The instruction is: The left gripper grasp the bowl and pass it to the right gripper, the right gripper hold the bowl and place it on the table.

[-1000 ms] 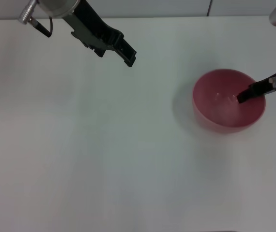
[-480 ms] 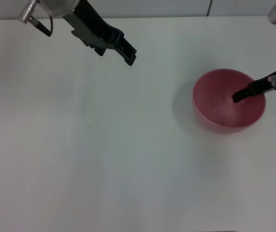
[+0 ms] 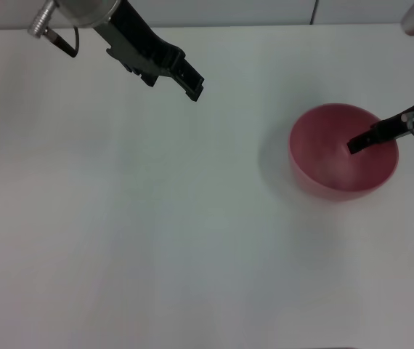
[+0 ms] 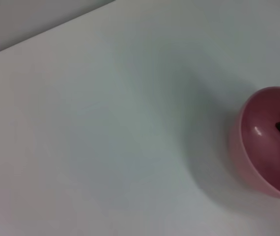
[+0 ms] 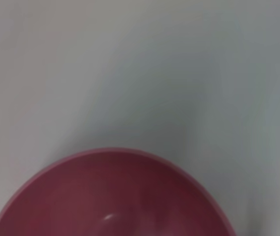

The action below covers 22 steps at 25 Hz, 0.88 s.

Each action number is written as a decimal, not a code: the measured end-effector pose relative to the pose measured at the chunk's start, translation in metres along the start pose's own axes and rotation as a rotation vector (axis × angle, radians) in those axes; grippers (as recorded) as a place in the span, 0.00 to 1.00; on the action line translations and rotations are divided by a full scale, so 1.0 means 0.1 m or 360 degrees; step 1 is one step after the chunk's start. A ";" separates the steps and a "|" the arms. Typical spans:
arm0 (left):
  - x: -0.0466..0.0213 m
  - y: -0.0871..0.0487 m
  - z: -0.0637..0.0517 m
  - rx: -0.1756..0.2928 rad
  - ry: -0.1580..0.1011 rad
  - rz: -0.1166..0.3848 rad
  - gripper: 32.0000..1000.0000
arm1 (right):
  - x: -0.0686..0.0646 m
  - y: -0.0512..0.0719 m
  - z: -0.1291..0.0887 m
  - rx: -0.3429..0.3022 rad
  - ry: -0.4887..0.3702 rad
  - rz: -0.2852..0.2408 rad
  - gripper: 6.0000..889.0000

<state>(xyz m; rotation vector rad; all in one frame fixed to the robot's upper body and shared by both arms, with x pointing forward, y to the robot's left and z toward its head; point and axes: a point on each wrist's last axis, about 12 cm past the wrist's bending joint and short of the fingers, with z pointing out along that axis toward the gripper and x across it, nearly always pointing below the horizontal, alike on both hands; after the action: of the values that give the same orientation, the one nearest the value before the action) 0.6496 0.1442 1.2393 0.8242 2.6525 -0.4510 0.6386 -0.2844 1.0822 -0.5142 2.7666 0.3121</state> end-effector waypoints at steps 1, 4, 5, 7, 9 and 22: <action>0.002 0.00 0.00 0.0000 0.0000 -0.0001 0.86 | 0.00 0.00 0.00 -0.0001 0.0000 0.0000 0.98; 0.010 0.01 0.01 -0.0001 0.0000 -0.0006 0.86 | -0.02 0.01 -0.03 -0.0015 -0.0003 -0.0005 0.97; 0.016 0.02 0.01 -0.0001 0.0000 -0.0009 0.86 | -0.04 0.01 -0.05 -0.0018 -0.0009 -0.0009 0.97; 0.036 0.04 0.02 -0.0003 0.0000 -0.0019 0.86 | -0.09 0.01 -0.10 -0.0024 -0.0027 -0.0019 0.97; 0.058 0.06 0.03 -0.0004 0.0002 -0.0031 0.86 | -0.12 0.00 -0.14 -0.0027 -0.0042 -0.0028 0.97; 0.144 0.13 0.05 -0.0007 0.0015 -0.0069 0.86 | -0.28 0.13 -0.43 -0.0141 0.0014 -0.0135 0.97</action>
<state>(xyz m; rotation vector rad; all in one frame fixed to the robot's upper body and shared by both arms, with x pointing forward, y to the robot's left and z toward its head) 0.6473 0.1596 1.2262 0.7711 2.6837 -0.4533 0.6473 -0.2748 1.1339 -0.6541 2.7399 0.4151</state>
